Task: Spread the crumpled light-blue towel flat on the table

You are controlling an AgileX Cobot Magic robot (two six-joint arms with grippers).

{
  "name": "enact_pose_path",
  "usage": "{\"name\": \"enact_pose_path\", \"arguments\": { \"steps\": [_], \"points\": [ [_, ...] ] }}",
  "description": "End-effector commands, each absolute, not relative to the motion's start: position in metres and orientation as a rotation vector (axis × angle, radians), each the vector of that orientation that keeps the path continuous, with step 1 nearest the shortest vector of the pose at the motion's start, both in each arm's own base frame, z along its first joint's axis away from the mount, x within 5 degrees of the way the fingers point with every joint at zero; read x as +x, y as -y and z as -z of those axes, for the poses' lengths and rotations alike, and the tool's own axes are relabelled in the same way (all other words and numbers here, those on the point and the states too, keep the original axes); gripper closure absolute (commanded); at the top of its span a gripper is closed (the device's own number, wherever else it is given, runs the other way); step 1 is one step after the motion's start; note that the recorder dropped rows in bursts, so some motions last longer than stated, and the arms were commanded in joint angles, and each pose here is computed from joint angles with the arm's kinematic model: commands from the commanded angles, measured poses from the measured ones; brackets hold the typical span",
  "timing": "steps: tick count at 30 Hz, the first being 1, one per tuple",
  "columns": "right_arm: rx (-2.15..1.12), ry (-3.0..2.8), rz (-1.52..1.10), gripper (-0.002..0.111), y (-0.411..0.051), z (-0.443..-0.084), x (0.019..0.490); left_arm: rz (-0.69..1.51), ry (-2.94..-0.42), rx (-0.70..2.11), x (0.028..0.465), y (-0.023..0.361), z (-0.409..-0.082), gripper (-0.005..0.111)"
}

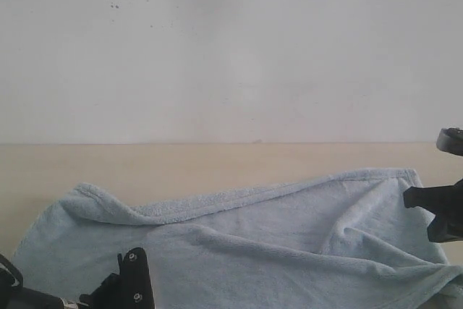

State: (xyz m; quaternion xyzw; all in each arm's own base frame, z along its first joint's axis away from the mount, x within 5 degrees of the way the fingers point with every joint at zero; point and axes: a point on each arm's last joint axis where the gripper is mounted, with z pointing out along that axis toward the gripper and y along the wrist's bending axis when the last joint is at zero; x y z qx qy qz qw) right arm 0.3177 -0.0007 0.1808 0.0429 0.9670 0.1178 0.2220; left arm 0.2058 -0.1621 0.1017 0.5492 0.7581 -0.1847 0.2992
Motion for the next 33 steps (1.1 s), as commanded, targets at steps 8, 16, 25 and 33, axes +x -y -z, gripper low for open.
{"name": "enact_pose_path", "arguments": {
  "steps": [8, 16, 25, 33],
  "points": [
    [0.112, -2.66, -0.322, 0.109, 0.001, -0.182, 0.318, 0.46, -2.067, 1.362, 0.214, 0.164, -0.104, 0.103],
    [0.111, -2.663, -0.324, 0.109, 0.0, -0.182, 0.318, 0.401, -2.096, 1.378, 0.215, 0.16, -0.102, 0.103],
    [0.111, -2.663, -0.324, 0.109, 0.0, -0.182, 0.318, 0.357, -2.124, 1.383, 0.216, 0.157, -0.1, 0.103],
    [0.111, -2.663, -0.324, 0.109, 0.0, -0.182, 0.318, 0.35, -2.112, 1.414, 0.215, 0.156, -0.099, 0.103]
  ]
}}
